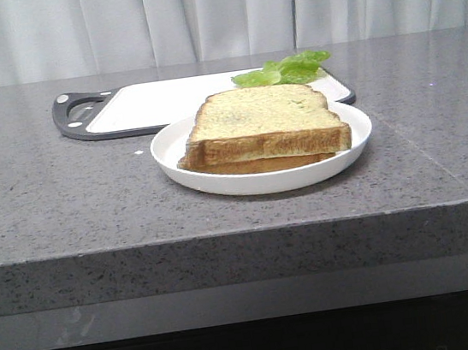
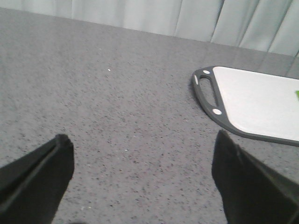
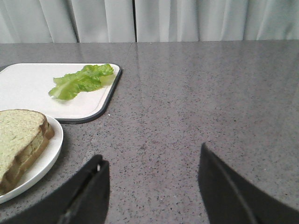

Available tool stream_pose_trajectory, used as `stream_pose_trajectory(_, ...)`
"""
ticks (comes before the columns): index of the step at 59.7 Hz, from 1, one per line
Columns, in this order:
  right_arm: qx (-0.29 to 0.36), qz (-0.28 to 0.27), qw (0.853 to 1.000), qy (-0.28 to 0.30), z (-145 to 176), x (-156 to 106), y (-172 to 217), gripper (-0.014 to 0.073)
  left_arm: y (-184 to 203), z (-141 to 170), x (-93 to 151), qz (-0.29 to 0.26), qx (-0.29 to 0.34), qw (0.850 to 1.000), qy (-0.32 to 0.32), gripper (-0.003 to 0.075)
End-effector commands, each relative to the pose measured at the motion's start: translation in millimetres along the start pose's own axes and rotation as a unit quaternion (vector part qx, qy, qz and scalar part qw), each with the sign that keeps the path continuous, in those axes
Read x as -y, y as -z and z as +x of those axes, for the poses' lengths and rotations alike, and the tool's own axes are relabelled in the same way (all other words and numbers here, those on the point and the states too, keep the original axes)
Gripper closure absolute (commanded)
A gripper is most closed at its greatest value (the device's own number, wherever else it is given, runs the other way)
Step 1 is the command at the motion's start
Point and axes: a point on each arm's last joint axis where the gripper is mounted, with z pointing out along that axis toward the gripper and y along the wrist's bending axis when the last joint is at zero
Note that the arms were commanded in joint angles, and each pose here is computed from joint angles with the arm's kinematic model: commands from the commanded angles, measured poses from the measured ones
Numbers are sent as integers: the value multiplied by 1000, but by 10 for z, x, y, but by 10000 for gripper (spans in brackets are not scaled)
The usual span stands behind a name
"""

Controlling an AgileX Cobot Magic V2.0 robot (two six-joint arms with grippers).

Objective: Left arm grabs bread, right arm adds lettuce

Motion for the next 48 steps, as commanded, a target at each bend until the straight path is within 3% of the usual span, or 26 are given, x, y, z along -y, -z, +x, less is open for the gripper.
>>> stream_pose_trajectory(1,48,3,999,8,-176,-5,10,148,-22,-201,108,32,-1,999,33,121)
stream_pose_trajectory(16,45,2,999,8,-172,-5,9,148,-280,-433,535,144,-128,978,77,121)
stream_pose_trajectory(29,42,2,999,8,-165,-5,9,148,-700,-468,1032,210,-200,956,46,121)
stream_pose_trajectory(48,41,2,999,8,-164,-5,9,148,-1417,-311,1821,260,-318,912,-5,121)
